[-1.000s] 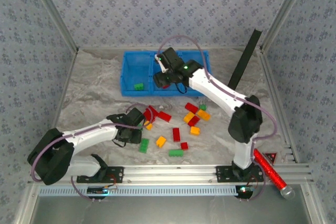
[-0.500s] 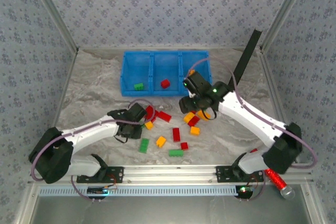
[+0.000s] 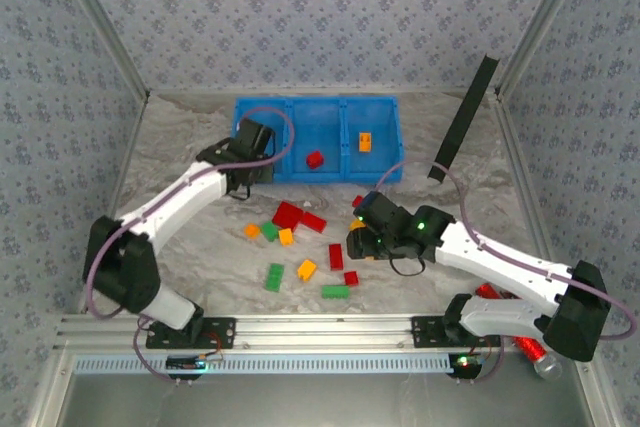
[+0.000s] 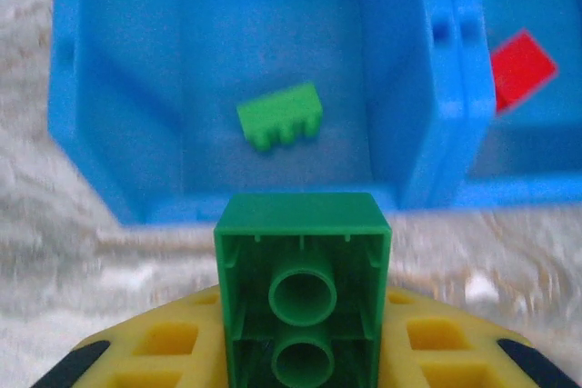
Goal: Sort the legos into containers by color
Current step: Place the lego in the container.
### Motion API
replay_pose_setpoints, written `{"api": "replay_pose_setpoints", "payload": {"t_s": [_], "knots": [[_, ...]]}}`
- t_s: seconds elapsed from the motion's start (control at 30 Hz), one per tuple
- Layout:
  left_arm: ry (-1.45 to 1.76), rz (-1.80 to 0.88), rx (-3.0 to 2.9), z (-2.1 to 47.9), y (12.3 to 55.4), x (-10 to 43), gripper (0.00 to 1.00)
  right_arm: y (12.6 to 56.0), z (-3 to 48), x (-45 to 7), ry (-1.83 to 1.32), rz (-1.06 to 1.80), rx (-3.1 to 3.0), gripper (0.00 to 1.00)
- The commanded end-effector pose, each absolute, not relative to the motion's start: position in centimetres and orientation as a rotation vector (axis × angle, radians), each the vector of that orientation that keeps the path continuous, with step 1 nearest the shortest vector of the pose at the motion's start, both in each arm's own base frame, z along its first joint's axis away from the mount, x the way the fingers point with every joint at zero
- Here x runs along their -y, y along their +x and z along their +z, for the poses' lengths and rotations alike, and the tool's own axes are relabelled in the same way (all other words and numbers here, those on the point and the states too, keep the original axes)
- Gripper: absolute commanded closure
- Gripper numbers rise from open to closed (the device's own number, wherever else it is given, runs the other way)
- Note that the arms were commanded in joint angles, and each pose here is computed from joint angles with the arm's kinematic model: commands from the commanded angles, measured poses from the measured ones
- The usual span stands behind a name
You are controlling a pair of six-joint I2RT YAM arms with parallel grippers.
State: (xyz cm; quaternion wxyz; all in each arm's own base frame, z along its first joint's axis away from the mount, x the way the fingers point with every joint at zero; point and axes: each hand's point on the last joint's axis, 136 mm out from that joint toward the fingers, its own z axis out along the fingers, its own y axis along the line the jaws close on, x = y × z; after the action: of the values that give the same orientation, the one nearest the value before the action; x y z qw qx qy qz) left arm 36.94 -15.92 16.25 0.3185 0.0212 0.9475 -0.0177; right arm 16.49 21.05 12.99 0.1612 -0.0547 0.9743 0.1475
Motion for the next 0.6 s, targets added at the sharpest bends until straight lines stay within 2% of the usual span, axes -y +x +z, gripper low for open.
{"api": "replay_pose_setpoints", "payload": {"t_s": [0.0,0.23,0.57], "knots": [[0.051,-0.018,-2.423,17.2,41.0,16.0,0.79,16.6,12.6,-21.5,-0.080,0.430,-2.775,0.32],[-0.020,0.098,-2.472,12.3,45.8,14.1,0.81,16.5,11.4,-23.2,-0.129,0.423,-2.788,0.32],[-0.088,0.098,-2.539,6.2,47.8,14.4,0.81,17.7,9.5,-25.7,-0.200,0.407,-2.841,0.31]]}}
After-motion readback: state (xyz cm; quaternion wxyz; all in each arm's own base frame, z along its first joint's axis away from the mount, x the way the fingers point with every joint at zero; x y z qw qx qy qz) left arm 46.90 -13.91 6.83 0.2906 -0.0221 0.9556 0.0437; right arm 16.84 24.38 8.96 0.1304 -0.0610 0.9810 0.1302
